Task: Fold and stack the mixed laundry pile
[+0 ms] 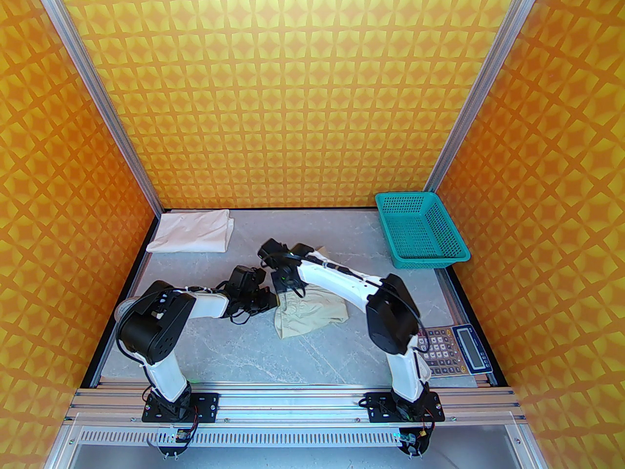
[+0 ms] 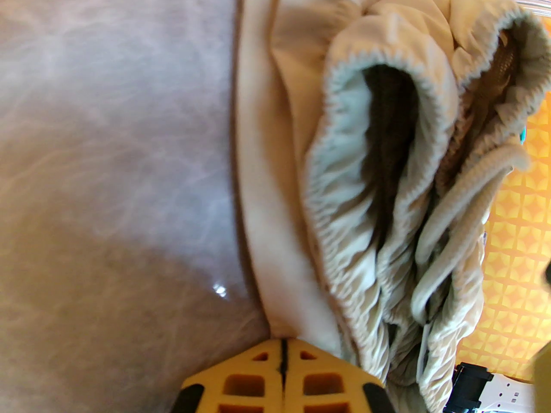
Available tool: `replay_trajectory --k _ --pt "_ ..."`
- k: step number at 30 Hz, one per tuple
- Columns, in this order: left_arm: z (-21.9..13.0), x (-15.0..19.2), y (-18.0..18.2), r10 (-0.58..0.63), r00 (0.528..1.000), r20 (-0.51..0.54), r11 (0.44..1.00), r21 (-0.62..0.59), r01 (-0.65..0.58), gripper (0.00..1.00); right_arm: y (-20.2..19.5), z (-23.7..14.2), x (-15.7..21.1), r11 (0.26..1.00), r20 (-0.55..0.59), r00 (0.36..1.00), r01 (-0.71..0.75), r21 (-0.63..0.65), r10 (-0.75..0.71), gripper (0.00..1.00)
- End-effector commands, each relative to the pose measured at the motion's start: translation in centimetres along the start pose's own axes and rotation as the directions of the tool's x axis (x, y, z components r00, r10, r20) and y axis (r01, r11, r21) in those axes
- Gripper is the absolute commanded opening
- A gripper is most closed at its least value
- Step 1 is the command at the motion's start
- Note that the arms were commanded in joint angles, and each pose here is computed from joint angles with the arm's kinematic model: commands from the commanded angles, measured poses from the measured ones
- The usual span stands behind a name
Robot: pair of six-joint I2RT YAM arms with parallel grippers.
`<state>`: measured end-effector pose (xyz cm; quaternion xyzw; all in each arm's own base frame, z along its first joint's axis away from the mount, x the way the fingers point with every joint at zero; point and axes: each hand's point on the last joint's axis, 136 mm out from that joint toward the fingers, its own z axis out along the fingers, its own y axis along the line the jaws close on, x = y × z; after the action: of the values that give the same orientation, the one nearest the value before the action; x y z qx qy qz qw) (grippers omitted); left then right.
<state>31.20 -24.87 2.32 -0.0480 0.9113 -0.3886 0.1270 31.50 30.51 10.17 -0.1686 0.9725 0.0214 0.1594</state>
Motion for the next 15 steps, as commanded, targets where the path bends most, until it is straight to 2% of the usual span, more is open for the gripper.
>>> replay_trajectory --k 1,5,11,13,15 --pt "-1.6 -0.5 0.5 0.027 0.999 0.022 0.999 -0.043 -0.026 0.01 1.4 -1.6 1.6 0.986 0.035 0.994 0.11 -0.128 -0.106 0.54" --pt "-1.4 -1.0 1.0 0.026 0.999 0.023 0.998 -0.054 -0.024 0.01 1.7 -0.3 3.6 0.978 -0.009 0.99 0.137 -0.161 -0.14 0.6" --pt "-0.5 -1.9 1.0 0.018 0.999 0.028 0.999 -0.05 -0.017 0.01 3.6 1.6 3.6 0.976 -0.025 0.992 0.121 -0.182 -0.127 0.6" --pt "-0.3 -2.1 1.1 0.016 0.999 0.028 0.999 -0.051 -0.014 0.01 3.7 2.6 3.7 0.981 -0.046 0.991 0.12 -0.154 -0.128 0.6" --pt "-0.2 -2.1 1.2 0.012 1.0 0.029 0.999 -0.052 -0.011 0.01 2.3 3.8 3.9 0.991 -0.075 0.989 0.119 -0.061 -0.124 0.57"
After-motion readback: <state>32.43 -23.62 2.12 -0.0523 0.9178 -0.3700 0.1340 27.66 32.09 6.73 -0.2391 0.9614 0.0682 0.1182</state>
